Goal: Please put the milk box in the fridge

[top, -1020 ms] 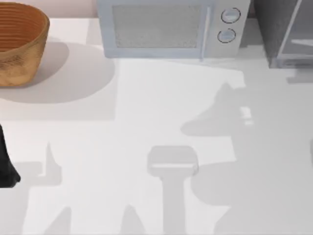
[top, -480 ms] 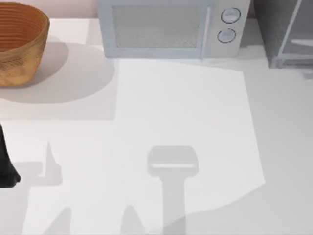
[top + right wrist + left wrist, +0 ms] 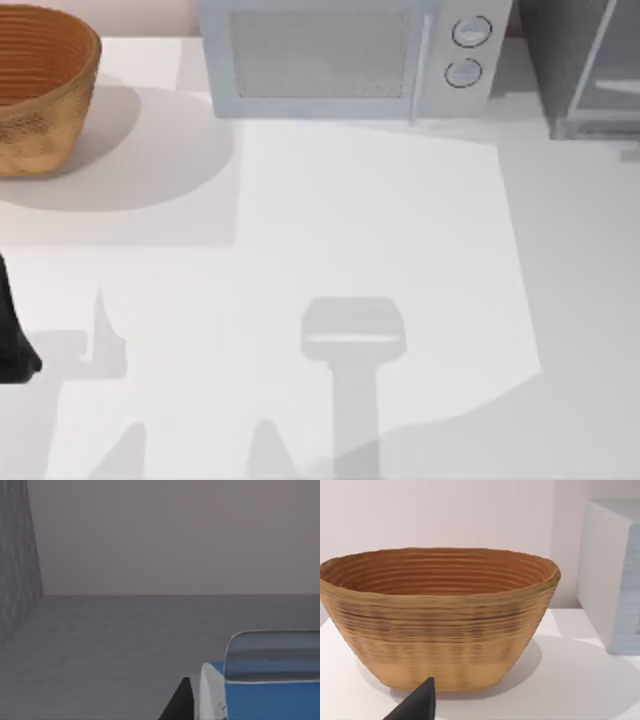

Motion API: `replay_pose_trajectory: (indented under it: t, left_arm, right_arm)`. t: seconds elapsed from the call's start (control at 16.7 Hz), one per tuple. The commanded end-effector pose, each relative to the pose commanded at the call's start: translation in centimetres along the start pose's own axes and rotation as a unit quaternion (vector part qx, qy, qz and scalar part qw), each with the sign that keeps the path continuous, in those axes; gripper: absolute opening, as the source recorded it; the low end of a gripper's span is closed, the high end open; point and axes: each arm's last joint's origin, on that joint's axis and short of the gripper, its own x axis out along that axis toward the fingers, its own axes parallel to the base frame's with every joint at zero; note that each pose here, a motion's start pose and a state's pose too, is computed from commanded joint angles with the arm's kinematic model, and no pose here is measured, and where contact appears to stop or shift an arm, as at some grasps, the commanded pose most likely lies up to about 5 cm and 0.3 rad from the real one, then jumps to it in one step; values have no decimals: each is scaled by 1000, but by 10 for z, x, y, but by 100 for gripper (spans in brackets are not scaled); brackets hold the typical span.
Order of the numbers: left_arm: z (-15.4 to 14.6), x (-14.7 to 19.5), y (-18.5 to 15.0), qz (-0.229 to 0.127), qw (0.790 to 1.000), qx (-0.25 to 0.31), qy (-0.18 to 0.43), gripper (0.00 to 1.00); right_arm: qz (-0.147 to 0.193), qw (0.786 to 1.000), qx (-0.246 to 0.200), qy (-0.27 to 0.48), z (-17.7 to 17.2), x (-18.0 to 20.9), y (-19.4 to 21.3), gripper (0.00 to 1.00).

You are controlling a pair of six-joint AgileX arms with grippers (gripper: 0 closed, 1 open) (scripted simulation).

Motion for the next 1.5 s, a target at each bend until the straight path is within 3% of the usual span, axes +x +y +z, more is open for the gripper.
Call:
replay_pose_trajectory:
  t: [0.24, 0.54, 0.72, 1.14, 1.5]
  left_arm:
    - [0, 0, 0, 0, 1000, 0, 0, 100]
    - [0, 0, 0, 0, 1000, 0, 0, 100]
    - [0, 0, 0, 0, 1000, 0, 0, 100]
    - [0, 0, 0, 0, 1000, 0, 0, 100]
    - [0, 0, 0, 0, 1000, 0, 0, 100]
  right_arm:
    - [6, 1000, 4, 19, -8, 29, 1, 0]
    - [8, 999, -9, -31, 27, 82, -2, 0]
    - [2, 1000, -7, -24, 31, 105, -4, 0]
    - [0, 1000, -2, -6, 25, 116, -1, 0]
    - [0, 1000, -2, -6, 25, 116, -1, 45]
